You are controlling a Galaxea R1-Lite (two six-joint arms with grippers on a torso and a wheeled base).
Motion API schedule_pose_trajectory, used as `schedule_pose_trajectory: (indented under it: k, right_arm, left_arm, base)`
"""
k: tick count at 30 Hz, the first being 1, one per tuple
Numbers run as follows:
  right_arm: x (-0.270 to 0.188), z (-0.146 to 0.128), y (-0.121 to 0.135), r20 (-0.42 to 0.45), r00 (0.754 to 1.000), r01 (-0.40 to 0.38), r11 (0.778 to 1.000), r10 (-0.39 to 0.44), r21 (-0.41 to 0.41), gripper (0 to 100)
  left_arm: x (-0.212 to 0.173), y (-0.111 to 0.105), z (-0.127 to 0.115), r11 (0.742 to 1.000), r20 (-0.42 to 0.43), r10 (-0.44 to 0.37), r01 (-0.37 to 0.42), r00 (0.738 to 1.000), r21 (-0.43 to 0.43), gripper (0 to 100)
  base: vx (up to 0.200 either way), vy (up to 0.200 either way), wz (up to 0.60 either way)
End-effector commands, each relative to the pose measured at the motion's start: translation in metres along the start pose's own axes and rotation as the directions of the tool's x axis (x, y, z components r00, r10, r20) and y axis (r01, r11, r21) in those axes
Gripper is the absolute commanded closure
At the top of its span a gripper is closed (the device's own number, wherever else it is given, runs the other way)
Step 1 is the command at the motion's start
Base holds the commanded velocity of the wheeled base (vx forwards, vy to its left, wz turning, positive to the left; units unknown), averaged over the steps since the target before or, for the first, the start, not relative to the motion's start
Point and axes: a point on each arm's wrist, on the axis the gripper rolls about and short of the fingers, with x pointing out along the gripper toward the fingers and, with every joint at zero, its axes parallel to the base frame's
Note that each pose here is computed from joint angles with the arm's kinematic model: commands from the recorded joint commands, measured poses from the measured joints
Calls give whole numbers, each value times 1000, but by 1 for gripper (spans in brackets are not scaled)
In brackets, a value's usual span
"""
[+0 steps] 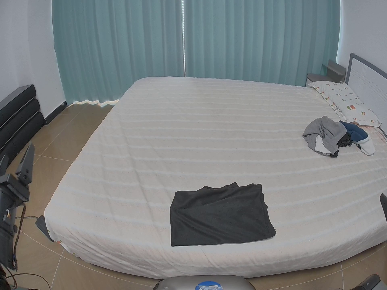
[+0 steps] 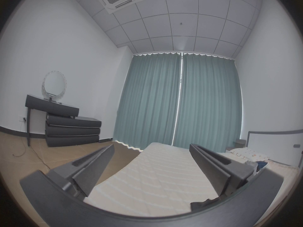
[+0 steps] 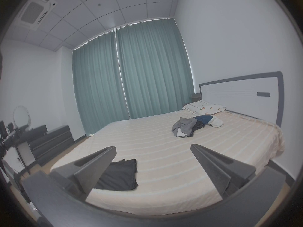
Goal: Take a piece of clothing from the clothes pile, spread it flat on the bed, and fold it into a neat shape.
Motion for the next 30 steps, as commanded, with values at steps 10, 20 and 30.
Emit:
schedule_pose_trajectory:
  k: [10, 20, 30]
  right_arm:
    - [-54, -37, -11, 93, 988, 139, 978, -126, -158, 0]
    - [-63, -24, -7, 59, 962, 274, 936, -268, -219, 0]
    - [-67, -21, -6, 28, 981, 191, 953, -190, -234, 0]
  left_arm:
    - [-119, 84, -10, 975, 18, 183, -184, 983, 128, 0]
    - [-128, 89, 6, 977, 13, 189, -189, 982, 99, 0]
    - [-134, 90, 19, 967, -85, 219, -205, 972, 151, 0]
  base:
    - [0, 0, 0]
    - [0, 0, 0]
    - [0, 0, 0]
